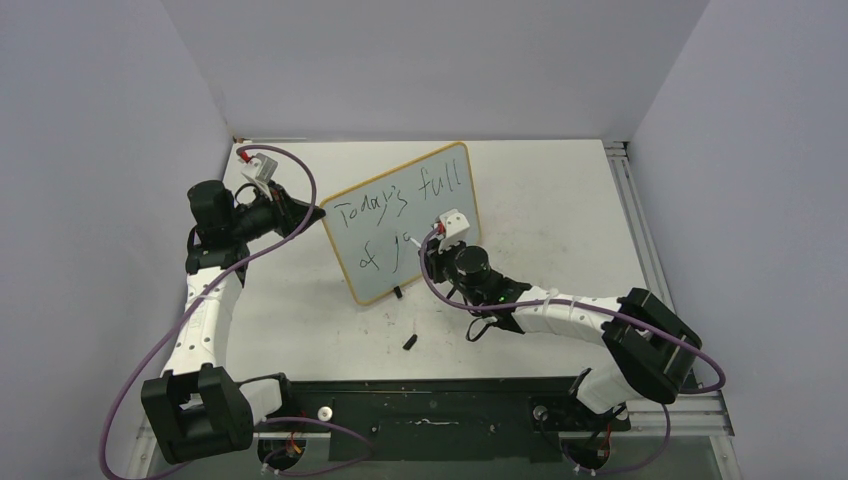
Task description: Write a sentence on the whiteboard
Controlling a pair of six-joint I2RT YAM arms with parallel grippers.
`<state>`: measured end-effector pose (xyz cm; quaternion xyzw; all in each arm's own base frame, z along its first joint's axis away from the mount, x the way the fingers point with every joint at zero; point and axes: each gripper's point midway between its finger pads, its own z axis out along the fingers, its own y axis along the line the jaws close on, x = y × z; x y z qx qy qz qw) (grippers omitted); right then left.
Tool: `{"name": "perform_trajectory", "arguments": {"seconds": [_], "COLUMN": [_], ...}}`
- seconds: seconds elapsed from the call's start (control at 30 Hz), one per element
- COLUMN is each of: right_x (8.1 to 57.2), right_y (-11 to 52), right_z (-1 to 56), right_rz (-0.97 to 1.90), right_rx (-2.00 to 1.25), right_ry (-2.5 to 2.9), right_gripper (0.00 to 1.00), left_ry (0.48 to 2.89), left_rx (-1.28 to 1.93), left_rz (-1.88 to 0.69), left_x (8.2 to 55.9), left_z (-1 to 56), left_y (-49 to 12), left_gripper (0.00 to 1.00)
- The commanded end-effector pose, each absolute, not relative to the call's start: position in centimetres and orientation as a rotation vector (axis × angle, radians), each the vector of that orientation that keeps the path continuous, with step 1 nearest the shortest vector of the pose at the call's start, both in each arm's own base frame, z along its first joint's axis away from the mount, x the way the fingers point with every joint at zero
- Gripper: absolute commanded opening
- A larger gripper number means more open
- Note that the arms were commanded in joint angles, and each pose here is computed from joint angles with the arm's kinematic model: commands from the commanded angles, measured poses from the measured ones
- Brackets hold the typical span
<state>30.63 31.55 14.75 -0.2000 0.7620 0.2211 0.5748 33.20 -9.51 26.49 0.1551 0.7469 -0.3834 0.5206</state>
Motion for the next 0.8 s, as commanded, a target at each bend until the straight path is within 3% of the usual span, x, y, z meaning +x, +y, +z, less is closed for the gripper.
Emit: {"name": "perform_trajectory", "arguments": {"seconds": [0.0,0.77], "right_x": [32.2,31.3], "right_y": [31.7,30.4], "right_z": [19.6,21.2], "right_rz": [0.522,0.513], "right_rx": [-0.404,-0.379], "right_ry": [1.672,1.647], "right_gripper": [0.05,0.05], "left_ry": [1.724,1.724], "left_rx": [0.424,0.423], "left_rz": [-0.914,-0.917], "left_x": [33.2,33.1], "left_z": [28.1,28.1], "left_y": [-9.7,-9.7], "left_gripper": [0.00,0.00]}}
